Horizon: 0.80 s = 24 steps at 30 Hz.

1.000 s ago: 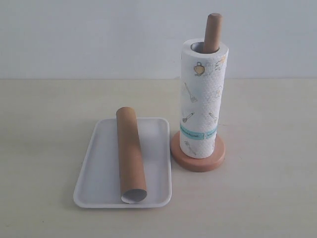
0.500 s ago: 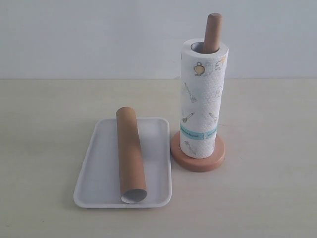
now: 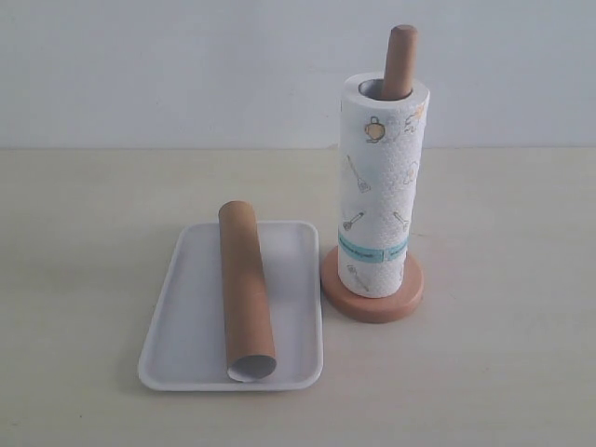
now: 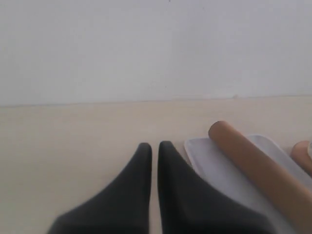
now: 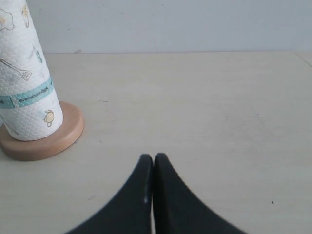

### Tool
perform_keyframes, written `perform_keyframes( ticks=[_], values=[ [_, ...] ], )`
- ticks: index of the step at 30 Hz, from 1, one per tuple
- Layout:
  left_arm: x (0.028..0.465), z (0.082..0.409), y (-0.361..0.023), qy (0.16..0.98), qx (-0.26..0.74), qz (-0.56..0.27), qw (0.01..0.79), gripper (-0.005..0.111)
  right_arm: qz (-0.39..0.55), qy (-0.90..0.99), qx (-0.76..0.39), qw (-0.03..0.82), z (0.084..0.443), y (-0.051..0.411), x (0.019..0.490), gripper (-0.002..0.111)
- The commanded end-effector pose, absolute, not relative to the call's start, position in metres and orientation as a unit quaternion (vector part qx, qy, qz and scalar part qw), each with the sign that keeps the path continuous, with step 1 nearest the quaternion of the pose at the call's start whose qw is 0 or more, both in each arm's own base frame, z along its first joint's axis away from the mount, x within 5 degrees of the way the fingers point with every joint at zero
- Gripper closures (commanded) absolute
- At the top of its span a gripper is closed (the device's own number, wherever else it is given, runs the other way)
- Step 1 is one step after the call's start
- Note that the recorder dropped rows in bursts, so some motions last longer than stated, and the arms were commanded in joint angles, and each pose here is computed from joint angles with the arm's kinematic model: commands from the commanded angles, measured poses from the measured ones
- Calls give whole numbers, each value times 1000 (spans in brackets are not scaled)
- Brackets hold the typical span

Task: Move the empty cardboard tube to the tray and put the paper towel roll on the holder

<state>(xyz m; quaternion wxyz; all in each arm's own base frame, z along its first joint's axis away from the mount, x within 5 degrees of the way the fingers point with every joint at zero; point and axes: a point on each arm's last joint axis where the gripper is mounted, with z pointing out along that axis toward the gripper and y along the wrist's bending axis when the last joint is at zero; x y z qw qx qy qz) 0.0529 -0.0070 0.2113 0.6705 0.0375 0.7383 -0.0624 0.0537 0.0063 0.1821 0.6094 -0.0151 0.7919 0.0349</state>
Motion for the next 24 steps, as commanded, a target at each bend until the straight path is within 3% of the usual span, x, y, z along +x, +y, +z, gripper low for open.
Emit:
perform_keyframes(
  ticks=[1, 24],
  values=[
    [56, 199, -5, 732, 25, -47, 680, 103, 32, 789, -15, 614, 183, 6, 53, 108],
    [55, 191, 0, 759, -11, -13, 651, 103, 32, 789, -15, 614, 183, 6, 53, 108]
  ],
)
